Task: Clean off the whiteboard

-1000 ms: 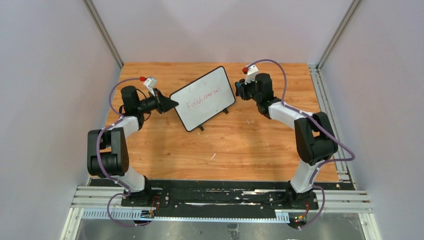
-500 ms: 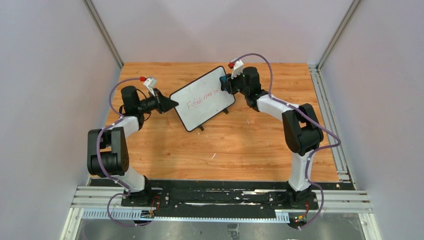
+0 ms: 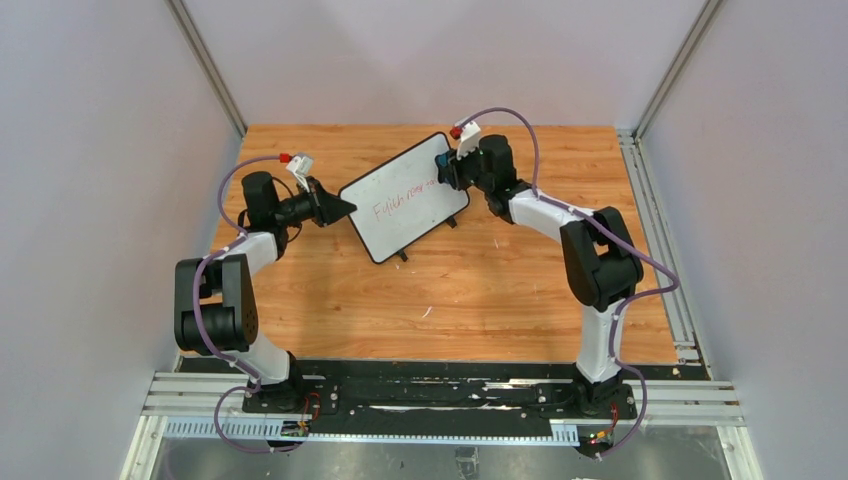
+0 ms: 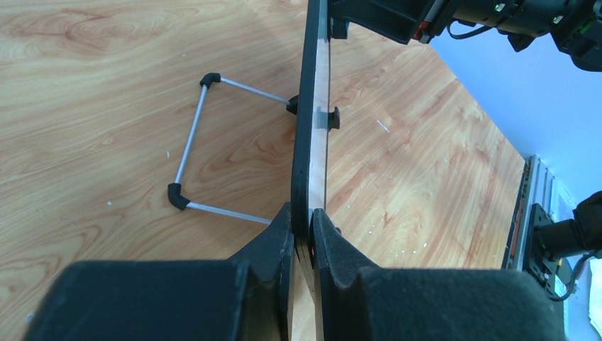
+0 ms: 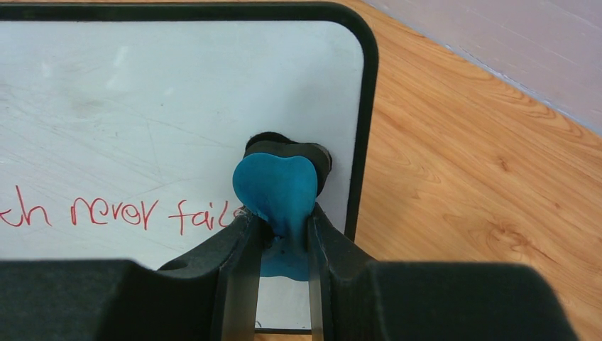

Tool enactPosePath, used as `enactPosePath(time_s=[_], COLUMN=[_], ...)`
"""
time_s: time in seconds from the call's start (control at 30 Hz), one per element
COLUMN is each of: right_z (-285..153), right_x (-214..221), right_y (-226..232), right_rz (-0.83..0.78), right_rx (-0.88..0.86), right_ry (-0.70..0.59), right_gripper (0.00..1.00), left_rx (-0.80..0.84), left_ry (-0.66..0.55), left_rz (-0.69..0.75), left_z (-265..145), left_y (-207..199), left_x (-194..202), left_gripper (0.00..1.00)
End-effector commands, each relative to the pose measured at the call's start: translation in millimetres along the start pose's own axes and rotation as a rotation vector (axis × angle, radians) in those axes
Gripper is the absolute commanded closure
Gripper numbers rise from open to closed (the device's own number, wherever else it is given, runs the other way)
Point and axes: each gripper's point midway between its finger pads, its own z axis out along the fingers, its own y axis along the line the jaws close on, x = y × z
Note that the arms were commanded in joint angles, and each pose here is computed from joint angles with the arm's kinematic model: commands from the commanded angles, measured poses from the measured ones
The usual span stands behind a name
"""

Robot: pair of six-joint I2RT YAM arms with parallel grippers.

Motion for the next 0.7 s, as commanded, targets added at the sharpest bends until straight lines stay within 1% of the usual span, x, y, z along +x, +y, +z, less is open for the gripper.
enactPosePath(time_s=[0.0,0.2,0.3,0.47,0.67], right_z=[11,8,7,7,4], right_x=[18,22,28,37,45], right_y=[51,97,108,90,44], right_rz=[-0.021,-0.042,-0.041,-0.048,-0.032], right_rx=[-0.105,-0.165,-0.179,-0.125,-0.045], right_ry=[0.037,0.040,0.047,0.076,0.096], right_gripper=[0.99,0.99,0.99,0.99,0.99], left_rx=[-0.061,-0.064,-0.063,-0.060,-0.058], left_ry=[-0.003,0.002,0.002,0.002,0.007], left_rz=[0.084,0.086,0.088,0.084,0.079], left_z=[0,-1,-1,-1,0], left_y=[13,12,11,11,12], left_x=[-4,-3,-3,-3,-1], left_gripper=[1.00,1.00,1.00,1.00,1.00])
